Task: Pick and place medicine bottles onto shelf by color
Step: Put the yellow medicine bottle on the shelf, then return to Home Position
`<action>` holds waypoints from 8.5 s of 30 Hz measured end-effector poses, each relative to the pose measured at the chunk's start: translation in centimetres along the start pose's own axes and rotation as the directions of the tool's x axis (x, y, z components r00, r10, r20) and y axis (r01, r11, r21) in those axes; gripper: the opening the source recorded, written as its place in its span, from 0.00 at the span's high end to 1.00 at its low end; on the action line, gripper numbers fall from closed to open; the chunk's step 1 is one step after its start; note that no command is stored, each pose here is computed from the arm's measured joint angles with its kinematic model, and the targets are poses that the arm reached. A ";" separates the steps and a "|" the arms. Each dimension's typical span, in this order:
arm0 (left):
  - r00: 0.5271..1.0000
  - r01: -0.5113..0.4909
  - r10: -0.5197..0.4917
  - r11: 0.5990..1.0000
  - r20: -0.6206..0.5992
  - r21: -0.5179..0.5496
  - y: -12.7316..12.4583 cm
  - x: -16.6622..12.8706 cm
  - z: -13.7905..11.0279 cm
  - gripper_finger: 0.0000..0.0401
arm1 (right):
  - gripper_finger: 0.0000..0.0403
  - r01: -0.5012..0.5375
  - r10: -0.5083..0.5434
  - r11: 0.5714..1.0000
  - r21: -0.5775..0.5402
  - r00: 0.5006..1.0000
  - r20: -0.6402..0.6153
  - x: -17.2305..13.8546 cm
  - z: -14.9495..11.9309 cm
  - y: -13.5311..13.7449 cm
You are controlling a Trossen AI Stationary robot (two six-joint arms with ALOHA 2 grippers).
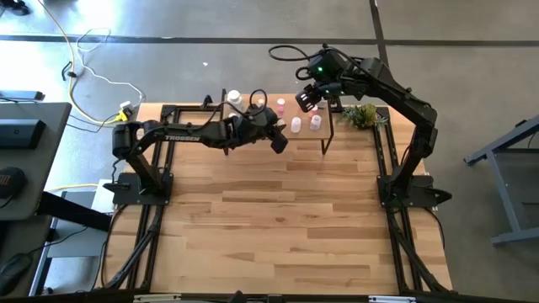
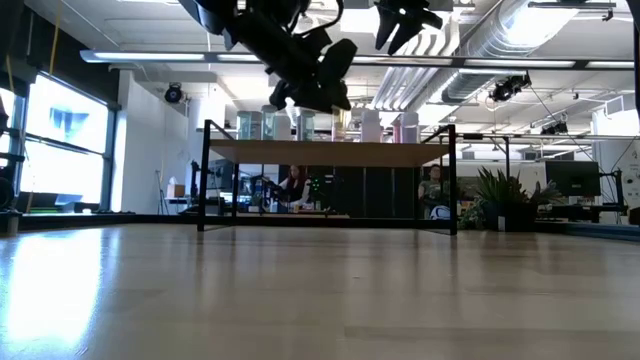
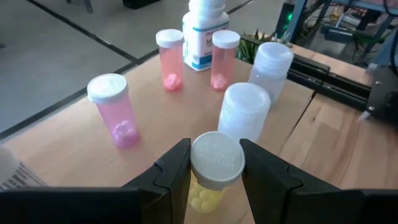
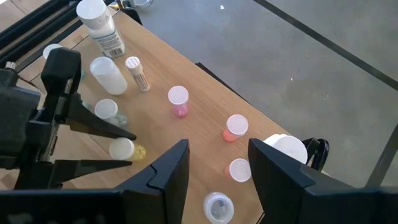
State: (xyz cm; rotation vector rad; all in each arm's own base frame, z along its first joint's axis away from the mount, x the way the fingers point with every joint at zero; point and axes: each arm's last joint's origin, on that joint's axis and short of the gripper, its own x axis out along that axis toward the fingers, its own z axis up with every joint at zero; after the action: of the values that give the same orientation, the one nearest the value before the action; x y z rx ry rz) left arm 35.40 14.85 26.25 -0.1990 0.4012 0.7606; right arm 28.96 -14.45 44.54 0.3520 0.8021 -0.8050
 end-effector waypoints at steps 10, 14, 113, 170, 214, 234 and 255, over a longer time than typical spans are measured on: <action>1.000 -0.025 0.025 1.000 -0.006 -0.003 0.4 0.3 -0.1 0.71 | 0.61 -0.001 0.001 1.000 0.000 1.000 0.000 0.0 0.0 0.0; 0.999 -0.036 0.036 0.999 -0.028 0.002 0.7 0.4 -0.3 0.71 | 0.61 0.000 0.000 1.000 -0.001 1.000 -0.001 0.0 0.0 0.0; 0.725 0.651 -0.645 0.756 0.242 0.065 7.7 -23.3 -11.4 0.48 | 0.61 -0.456 0.494 0.866 -0.206 0.845 0.204 -5.5 -2.5 12.7; 0.722 0.628 -0.635 0.768 0.276 0.126 8.5 -20.4 -19.9 0.48 | 0.61 -0.324 0.416 0.904 -0.279 0.815 0.403 -12.5 -20.8 -5.5; 0.720 0.629 -0.636 0.767 0.277 0.126 8.5 -20.4 -19.9 0.48 | 0.61 -0.605 0.604 0.752 -0.261 0.476 0.639 4.7 -36.0 -4.5; 0.721 0.628 -0.635 0.768 0.277 0.126 8.5 -20.4 -19.9 0.48 | 0.61 -0.613 0.616 0.744 -0.267 0.473 0.630 4.7 -36.0 -4.5; 0.721 0.629 -0.636 0.767 0.277 0.126 8.5 -20.4 -19.9 0.48 | 0.61 -0.612 0.616 0.744 -0.267 0.474 0.629 4.8 -36.1 -4.5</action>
State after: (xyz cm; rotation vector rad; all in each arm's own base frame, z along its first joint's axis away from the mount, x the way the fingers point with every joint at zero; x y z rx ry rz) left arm 10.47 1.78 16.55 -0.1773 0.0256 0.0917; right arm 9.58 0.44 17.25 0.2735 -0.0772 -0.1798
